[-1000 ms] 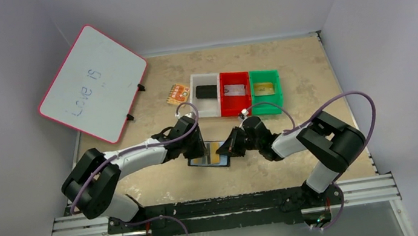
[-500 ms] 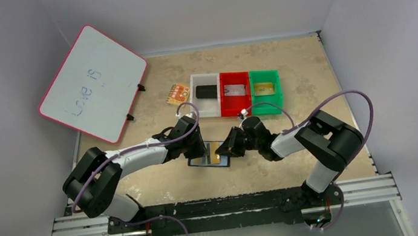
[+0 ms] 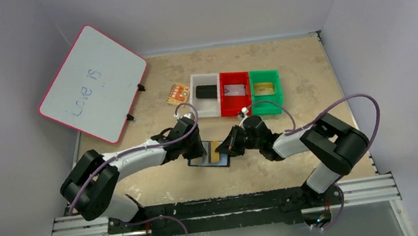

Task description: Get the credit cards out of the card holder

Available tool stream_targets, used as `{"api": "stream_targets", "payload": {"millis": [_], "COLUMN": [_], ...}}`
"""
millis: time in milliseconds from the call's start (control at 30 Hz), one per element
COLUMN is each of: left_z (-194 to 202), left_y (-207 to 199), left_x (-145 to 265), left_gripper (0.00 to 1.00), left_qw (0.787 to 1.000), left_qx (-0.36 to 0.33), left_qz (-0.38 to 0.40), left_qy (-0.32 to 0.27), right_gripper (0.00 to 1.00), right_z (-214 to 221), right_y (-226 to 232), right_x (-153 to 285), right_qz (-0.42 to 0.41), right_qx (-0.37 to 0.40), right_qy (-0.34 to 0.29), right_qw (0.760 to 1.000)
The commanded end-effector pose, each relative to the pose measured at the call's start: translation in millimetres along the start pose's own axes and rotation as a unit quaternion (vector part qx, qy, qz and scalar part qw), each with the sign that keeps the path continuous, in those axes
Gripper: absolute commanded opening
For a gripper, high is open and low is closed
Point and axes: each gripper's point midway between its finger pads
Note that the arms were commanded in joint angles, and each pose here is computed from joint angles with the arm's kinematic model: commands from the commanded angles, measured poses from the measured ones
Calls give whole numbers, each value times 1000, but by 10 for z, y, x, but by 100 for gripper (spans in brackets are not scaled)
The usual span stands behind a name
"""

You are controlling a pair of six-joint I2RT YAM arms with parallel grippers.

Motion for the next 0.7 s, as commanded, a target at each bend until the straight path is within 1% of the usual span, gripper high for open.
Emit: {"api": "stream_targets", "payload": {"millis": [0,167,400,667], "left_z": [-115,-155,-182,-274], "left_y": [7,-98,-158,-263], "left_x": [118,167,211,323], "left_gripper": [21,24,26,30], "left_qw": [999,999,999,997], "left_qx": [3,3,2,5], "left_qz": [1,17,27,46], "left_qy": [-37,-41,-44,-65], "right_gripper": [0,0,0,0], "right_z": [-46,-91,-200,-311], "right_y": [-55,-54,78,165], "right_x": [110,204,280,380], "right_qz": [23,33,24,8], "right_qx": [11,20,46,77], "right_qy": [-16,-29,-47,-83], "right_qw": [1000,999,998,994]}}
Point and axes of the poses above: each gripper's point midway between its finger pads, its own x axis back along the fingers, its own y axis along the line the jaws close on, z = x × y, and after that the axes turned 14 degrees about x, right-handed
